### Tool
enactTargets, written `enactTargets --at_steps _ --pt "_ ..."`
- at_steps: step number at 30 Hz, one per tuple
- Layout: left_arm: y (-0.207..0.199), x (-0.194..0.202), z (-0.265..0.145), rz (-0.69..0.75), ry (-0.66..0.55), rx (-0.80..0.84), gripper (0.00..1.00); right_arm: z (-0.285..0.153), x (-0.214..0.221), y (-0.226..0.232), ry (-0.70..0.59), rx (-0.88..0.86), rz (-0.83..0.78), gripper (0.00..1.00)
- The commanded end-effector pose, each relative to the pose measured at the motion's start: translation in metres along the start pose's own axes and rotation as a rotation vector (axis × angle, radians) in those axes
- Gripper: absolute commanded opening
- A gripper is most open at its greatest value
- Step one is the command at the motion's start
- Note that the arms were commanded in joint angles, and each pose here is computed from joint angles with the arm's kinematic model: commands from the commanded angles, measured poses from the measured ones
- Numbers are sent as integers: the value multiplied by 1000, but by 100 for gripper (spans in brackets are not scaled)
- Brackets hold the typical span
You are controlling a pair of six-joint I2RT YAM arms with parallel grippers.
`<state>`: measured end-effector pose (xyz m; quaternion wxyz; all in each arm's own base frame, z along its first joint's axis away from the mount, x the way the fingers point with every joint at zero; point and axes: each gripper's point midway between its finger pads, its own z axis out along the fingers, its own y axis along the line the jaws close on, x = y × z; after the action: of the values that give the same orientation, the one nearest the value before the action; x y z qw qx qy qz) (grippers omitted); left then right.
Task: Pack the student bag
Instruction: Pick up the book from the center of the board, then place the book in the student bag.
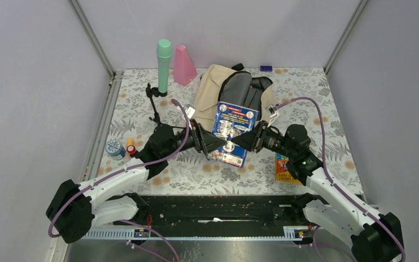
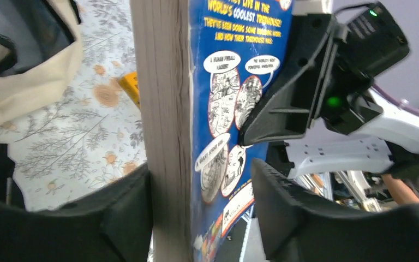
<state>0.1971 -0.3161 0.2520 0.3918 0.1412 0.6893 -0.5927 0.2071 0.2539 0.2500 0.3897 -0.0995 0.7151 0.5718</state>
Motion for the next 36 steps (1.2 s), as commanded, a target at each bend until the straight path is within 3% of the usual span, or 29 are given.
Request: enactTargets --at_steps 1,4,9,17,25,32,34,36 --pt "1 -46 10 167 -91 -90 74 -14 -37 -39 -170 290 -62 0" --pt "23 -53 14 221 -64 -222 92 -33 -60 -67 -230 404 -12 0" --pt "53 -67 36 294 -21 -358 99 -69 -106 -104 -334 538 55 0" --pt "108 -76 86 219 0 -532 99 -108 -145 -127 -487 738 32 0" --pt "183 -61 114 95 12 -767 99 -115 -129 -126 -460 760 48 0" --pt "205 -51 123 8 -72 -771 99 -111 -118 -118 -411 726 54 0" --pt "205 -50 130 -11 -98 -710 94 -112 -119 -118 -402 732 46 0" --pt "205 -51 134 -30 -115 -682 81 -109 -118 -117 -385 722 45 0"
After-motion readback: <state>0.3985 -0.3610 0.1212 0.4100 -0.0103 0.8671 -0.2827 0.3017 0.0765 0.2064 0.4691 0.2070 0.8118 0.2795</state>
